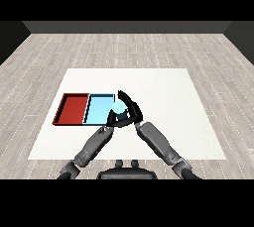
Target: Pick the blue can and put it in the blue box
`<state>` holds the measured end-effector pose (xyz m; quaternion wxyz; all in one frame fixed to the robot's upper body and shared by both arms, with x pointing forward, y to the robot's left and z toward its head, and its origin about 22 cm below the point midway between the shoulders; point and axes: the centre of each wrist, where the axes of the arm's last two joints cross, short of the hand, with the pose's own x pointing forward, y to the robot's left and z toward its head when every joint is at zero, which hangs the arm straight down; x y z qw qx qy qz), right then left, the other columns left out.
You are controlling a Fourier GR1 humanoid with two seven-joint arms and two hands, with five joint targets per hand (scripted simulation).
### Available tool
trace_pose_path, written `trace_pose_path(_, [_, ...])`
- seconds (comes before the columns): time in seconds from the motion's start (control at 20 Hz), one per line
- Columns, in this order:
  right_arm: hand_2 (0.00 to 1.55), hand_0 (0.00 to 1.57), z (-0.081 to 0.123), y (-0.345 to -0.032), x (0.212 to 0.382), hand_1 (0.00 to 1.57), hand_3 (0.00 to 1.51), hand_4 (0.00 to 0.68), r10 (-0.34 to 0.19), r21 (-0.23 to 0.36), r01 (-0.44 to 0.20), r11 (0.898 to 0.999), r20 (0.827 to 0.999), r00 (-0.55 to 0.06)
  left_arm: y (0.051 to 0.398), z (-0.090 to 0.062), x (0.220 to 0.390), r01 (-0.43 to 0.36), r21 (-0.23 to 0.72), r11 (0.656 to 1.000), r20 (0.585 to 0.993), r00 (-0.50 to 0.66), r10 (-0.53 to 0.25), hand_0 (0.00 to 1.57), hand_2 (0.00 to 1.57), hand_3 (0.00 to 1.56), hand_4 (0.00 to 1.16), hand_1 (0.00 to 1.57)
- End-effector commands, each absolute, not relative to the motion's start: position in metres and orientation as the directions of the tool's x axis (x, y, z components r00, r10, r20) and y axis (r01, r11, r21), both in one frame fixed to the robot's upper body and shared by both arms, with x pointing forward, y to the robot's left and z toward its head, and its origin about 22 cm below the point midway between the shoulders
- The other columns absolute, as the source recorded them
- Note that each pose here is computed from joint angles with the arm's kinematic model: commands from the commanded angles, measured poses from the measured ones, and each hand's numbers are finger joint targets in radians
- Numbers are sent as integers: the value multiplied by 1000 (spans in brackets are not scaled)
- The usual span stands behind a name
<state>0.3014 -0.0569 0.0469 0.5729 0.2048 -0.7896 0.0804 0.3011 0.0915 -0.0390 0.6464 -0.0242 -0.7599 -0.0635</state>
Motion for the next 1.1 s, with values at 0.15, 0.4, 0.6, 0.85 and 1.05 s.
trace_pose_path(0.15, [0,0,45,-80,289,0,0,0,-267,138,-404,904,921,-283,107,-46,314,96,75,993,980,-192,-55,1571,1571,1508,1133,1571])
trace_pose_path(0.4, [0,0,67,-118,284,0,0,0,-282,161,-378,912,915,-290,102,-40,306,90,93,992,981,-180,-76,1571,1571,1503,1128,1571])
trace_pose_path(0.6, [0,0,79,-144,285,0,0,0,-280,168,-321,932,896,-344,113,-37,308,56,135,989,977,-172,-123,1571,1571,1494,1126,1571])
trace_pose_path(0.85, [0,0,75,-205,263,0,0,0,-321,241,-240,940,863,-390,134,-40,318,44,167,985,973,-167,-157,1571,1571,1489,1121,1571])
trace_pose_path(1.05, [0,0,81,-213,240,0,0,0,-284,221,-190,956,855,-433,155,-56,312,-10,222,975,970,-94,-222,1571,1571,1506,1133,1571])
